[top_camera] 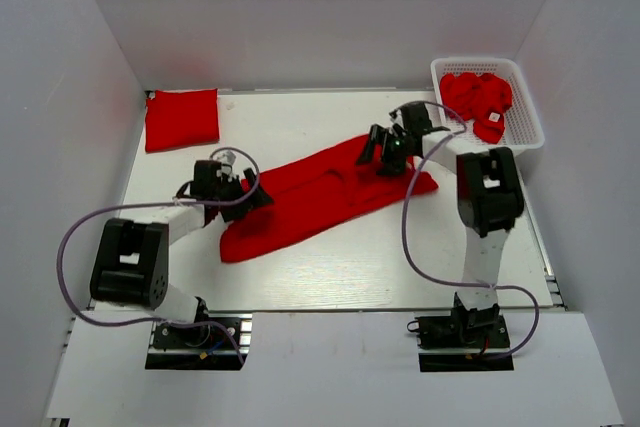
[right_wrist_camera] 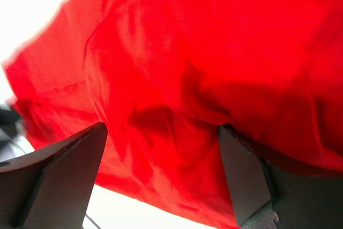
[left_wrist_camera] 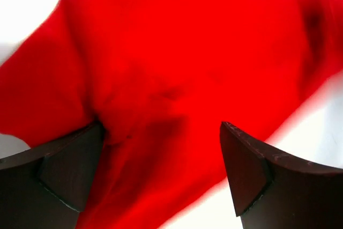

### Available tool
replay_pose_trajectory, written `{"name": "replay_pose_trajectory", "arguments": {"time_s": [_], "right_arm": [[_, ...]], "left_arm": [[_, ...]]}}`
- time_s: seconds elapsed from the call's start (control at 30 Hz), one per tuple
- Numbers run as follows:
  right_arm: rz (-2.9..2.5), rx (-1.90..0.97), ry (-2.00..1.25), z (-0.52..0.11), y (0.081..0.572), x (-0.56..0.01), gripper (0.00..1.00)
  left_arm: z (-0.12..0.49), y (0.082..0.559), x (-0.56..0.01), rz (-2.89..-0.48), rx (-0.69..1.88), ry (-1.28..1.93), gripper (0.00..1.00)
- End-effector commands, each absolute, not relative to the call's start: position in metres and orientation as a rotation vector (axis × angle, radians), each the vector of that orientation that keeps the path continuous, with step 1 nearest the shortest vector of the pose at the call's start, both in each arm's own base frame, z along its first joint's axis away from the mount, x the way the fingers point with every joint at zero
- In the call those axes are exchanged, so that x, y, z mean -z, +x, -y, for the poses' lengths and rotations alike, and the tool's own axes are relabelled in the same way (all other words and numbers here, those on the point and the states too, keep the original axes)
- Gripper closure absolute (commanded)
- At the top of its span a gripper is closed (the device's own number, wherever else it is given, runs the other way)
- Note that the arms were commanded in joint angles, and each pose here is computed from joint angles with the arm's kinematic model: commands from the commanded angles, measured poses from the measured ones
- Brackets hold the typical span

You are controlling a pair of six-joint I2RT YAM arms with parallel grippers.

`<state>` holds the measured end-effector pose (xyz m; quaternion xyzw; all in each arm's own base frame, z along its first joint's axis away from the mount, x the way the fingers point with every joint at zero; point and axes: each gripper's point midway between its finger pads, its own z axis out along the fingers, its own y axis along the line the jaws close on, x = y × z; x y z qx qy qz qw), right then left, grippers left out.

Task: Fold and stack the t-shirts
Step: Rotate the tshirt 80 degrees

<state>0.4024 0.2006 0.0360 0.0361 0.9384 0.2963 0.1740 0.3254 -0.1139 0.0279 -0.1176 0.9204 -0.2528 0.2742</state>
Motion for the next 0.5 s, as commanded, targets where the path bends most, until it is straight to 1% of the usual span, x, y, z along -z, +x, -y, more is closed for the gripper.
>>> {"name": "replay_pose_trajectory", "arguments": {"time_s": [0.0,0.03,0.07,0.1,0.13,0.17,0.2,0.23,0.27,0.3,0.33,0.4,0.47], "right_arm": [[-2.602,-0.943,-0.003,-0.233,0.459,-0.008,0.1],[-2.568,-1.064,-0.07,-0.248,0.465,-0.016,0.1],[-2.643,-1.118,-0.037,-0.253,0.465,0.031,0.1],[-2.457,-1.198,-0.138,-0.278,0.516,-0.023,0.1],[-2.418,-1.228,-0.183,-0.29,0.527,-0.029,0.1],[-2.477,-1.207,-0.148,-0.292,0.532,0.016,0.1],[-2.331,-1.192,-0.229,-0.305,0.566,-0.031,0.1],[-2.3,-1.186,-0.252,-0.311,0.571,-0.031,0.1],[-2.215,-1.152,-0.258,-0.311,0.587,-0.045,0.1],[-2.175,-1.146,-0.27,-0.31,0.592,-0.054,0.1],[-2.129,-1.143,-0.294,-0.311,0.591,-0.066,0.1],[-2.075,-1.097,-0.343,-0.308,0.591,-0.087,0.1],[-2.03,-0.961,-0.445,-0.305,0.59,-0.116,0.1]], "left_arm": [[0.14,0.155,0.029,-3.058,0.833,-0.516,0.0],[0.147,0.141,0.026,-3.085,0.897,-0.489,0.0],[0.151,0.123,0.024,-3.123,0.941,-0.478,0.0],[0.169,0.116,0.008,-3.107,1.093,-0.369,0.0],[0.175,0.108,0.0,-3.115,1.149,-0.323,0.0],[0.18,0.1,-0.009,-3.14,1.171,-0.3,0.0],[0.191,0.09,-0.021,-3.144,1.248,-0.187,0.0],[0.2,0.097,-0.037,-3.087,1.302,-0.103,0.0],[0.204,0.094,-0.047,-3.093,1.317,-0.069,0.0],[0.207,0.097,-0.054,-3.085,1.296,-0.017,0.0],[0.216,0.111,-0.068,-3.04,1.273,0.074,0.0],[0.219,0.124,-0.079,-2.984,1.225,0.195,0.0],[0.231,0.152,-0.1,-2.861,1.204,0.356,0.0]]}}
